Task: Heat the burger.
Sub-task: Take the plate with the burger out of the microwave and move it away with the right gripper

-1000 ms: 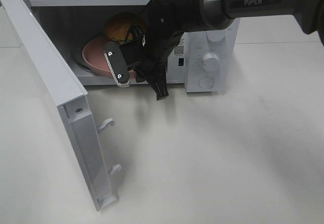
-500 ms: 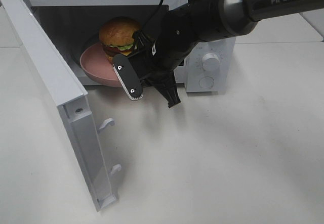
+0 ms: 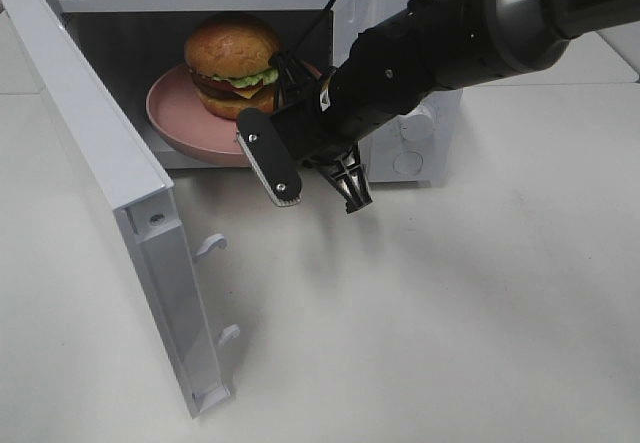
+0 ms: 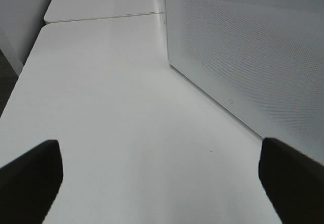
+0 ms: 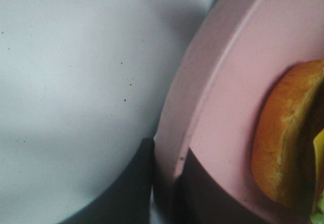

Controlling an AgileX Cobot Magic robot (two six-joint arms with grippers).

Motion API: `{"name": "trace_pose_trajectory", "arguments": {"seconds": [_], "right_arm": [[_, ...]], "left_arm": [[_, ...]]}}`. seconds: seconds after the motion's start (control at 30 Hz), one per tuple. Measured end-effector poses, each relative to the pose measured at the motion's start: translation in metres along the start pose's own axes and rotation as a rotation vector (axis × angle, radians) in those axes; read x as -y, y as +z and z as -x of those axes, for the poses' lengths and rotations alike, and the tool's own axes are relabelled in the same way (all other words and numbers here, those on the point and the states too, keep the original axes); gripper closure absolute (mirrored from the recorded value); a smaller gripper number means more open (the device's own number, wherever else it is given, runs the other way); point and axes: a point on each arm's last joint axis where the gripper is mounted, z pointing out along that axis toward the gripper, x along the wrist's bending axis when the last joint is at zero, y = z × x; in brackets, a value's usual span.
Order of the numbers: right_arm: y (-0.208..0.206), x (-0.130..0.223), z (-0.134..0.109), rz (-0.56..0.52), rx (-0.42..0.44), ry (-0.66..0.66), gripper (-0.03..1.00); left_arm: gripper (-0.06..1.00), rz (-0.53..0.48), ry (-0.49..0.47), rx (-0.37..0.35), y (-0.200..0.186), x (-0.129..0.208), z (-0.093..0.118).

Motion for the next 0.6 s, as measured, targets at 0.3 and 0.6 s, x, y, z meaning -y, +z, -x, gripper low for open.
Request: {"name": "trace_pose_trajectory", "arguments": {"seconds": [0.3,0.6], "right_arm": [[-0.02,0.002,-0.005,-0.002,0.01,-0.042,0.89],[-0.041,0.003,-0.017,-0.003,-0.004,-0.064,0.88]], "left_arm": [[-0.03,0.0,0.0,0.0,0.0,0.0,0.0],[-0.03,0.0,0.0,0.0,0.0,0.0,0.0]]}}
